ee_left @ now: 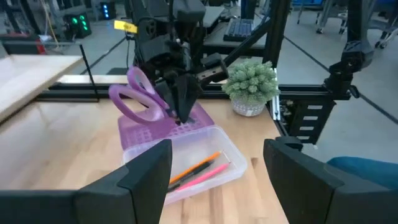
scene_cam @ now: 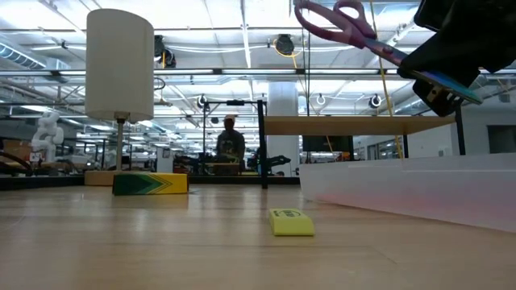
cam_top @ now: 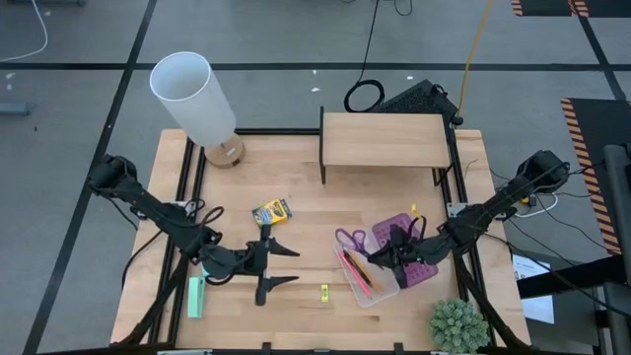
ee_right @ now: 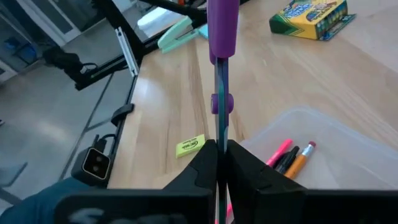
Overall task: Pack school essentials
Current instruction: Put the purple scissors into the purple supply box
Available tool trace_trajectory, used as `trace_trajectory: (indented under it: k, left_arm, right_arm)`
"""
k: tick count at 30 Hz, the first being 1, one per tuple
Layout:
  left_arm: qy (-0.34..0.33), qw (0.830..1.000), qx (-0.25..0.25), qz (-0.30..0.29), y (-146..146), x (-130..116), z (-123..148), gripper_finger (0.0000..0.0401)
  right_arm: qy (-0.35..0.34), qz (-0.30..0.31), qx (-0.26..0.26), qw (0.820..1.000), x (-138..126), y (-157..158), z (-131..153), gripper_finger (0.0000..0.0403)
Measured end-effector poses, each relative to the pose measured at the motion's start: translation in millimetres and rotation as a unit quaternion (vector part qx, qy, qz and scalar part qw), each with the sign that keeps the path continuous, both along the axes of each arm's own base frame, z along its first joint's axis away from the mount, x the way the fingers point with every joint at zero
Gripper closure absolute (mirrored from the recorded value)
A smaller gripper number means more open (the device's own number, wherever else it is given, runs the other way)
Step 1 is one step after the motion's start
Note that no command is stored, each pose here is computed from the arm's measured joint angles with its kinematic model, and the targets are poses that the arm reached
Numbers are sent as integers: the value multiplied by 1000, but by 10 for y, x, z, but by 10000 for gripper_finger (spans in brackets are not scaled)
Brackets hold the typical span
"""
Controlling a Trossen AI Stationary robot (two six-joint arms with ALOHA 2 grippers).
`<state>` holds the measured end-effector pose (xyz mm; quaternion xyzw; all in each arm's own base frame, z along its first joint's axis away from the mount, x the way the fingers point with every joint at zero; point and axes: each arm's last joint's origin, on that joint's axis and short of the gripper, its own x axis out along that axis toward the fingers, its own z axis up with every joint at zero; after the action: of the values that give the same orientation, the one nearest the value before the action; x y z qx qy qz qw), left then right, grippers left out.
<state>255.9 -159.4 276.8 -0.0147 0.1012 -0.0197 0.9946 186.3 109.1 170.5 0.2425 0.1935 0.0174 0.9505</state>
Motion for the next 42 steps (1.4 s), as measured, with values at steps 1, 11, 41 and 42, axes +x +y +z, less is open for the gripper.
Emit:
trace_trajectory:
  k: [1,11,41,42]
  left_arm:
    - [-1,1000,4,0,2,2,1,144]
    - [-2,1000,24,2,35,22,2,144]
    - [12,999,35,18,150,82,-25,144]
    - [12,999,35,18,150,82,-25,144]
  right_arm:
    - [1,5,1,1000,-1,3,0,392]
    - [0,-14,62,998,15,-4,19,391]
    - [281,-210,302,886,117,154,-47,395]
    - [285,-211,306,884,128,164,-63,395]
